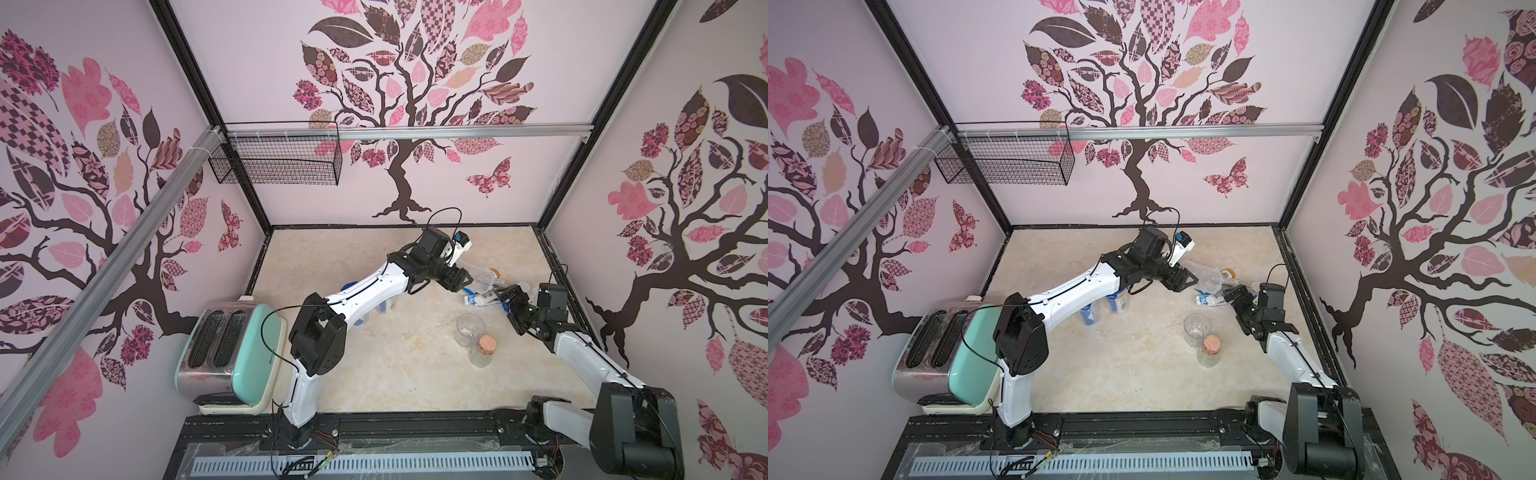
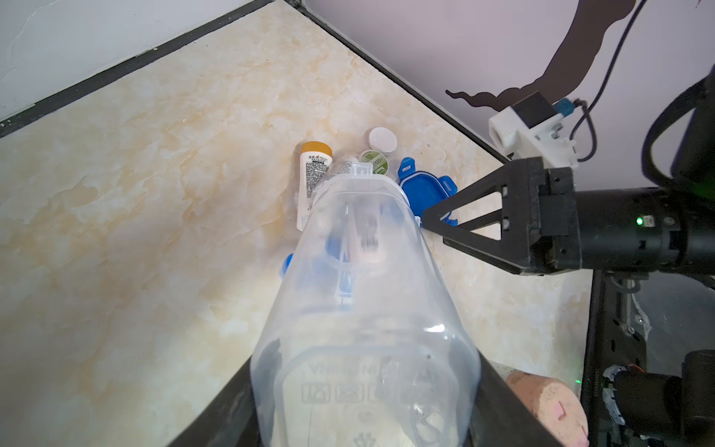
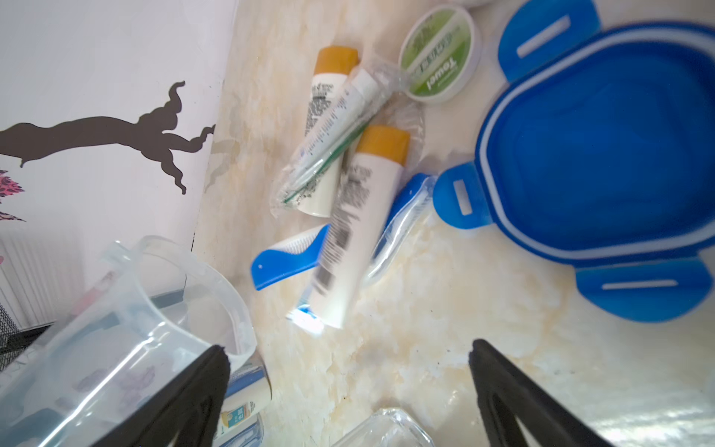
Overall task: Take out toiletry kits
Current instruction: 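Pour the toiletry kits out of the container, then place the container at the center of the board.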
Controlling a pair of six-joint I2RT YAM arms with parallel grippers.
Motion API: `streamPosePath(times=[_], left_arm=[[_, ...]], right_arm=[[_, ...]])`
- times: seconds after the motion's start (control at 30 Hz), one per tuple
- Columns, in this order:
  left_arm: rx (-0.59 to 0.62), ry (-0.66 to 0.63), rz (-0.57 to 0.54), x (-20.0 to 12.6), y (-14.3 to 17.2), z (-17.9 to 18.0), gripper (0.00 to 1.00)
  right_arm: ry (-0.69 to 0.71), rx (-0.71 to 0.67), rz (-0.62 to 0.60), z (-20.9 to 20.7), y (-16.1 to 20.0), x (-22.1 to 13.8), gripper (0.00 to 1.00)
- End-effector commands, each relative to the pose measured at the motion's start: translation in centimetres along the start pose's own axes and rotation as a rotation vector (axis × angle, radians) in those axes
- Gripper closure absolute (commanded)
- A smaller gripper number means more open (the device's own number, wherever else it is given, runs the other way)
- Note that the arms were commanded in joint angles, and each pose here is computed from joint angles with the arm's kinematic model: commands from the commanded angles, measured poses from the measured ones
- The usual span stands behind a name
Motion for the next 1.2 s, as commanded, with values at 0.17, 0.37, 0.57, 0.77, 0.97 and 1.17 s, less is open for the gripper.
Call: streamPosePath(times=[0.17, 0.37, 0.57, 0.77, 0.97, 1.17], left_arm=[[0.035, -0.013, -0.051, -2.3, -1.4, -0.7, 1.00], [-0.024, -0.057, -0.101, -0.6, -2.0, 1.0, 1.00], [-0.227, -0.067, -0.241, 1.2, -2.7, 6.6, 1.00], [-0.279, -0.090, -0.237, 5.2, -1.9, 9.7, 1.00], [-0.333, -0.049, -0.213, 9.2, 0.2, 10.5, 1.00], [-0.373, -0.019, -0.192, 11.2, 2.0, 10.7, 1.00]], right_arm=[[0.013, -0.055, -0.103, 1.1, -1.5, -1.2, 0.01], [0.003, -0.046, -0.081, 0.9, -1.2, -0.8, 0.01], [-0.003, -0.037, -0.064, 0.4, -0.9, -0.5, 0.01], [-0.005, -0.036, -0.053, 0.2, -0.7, -0.4, 0.01], [-0.010, -0.036, -0.050, 0.0, -0.5, -0.3, 0.01], [-0.018, -0.029, -0.039, -0.1, -0.4, -0.2, 0.01]])
Point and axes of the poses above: each gripper's point midway between its finger pads, its own x axis out along the fingers, its own z axis along the line the jaws close on, y = z × x, the point moved 6 cm from there along -x, back along the fingers, and after that the axes turned 10 degrees about x, right-handed, at the moved point
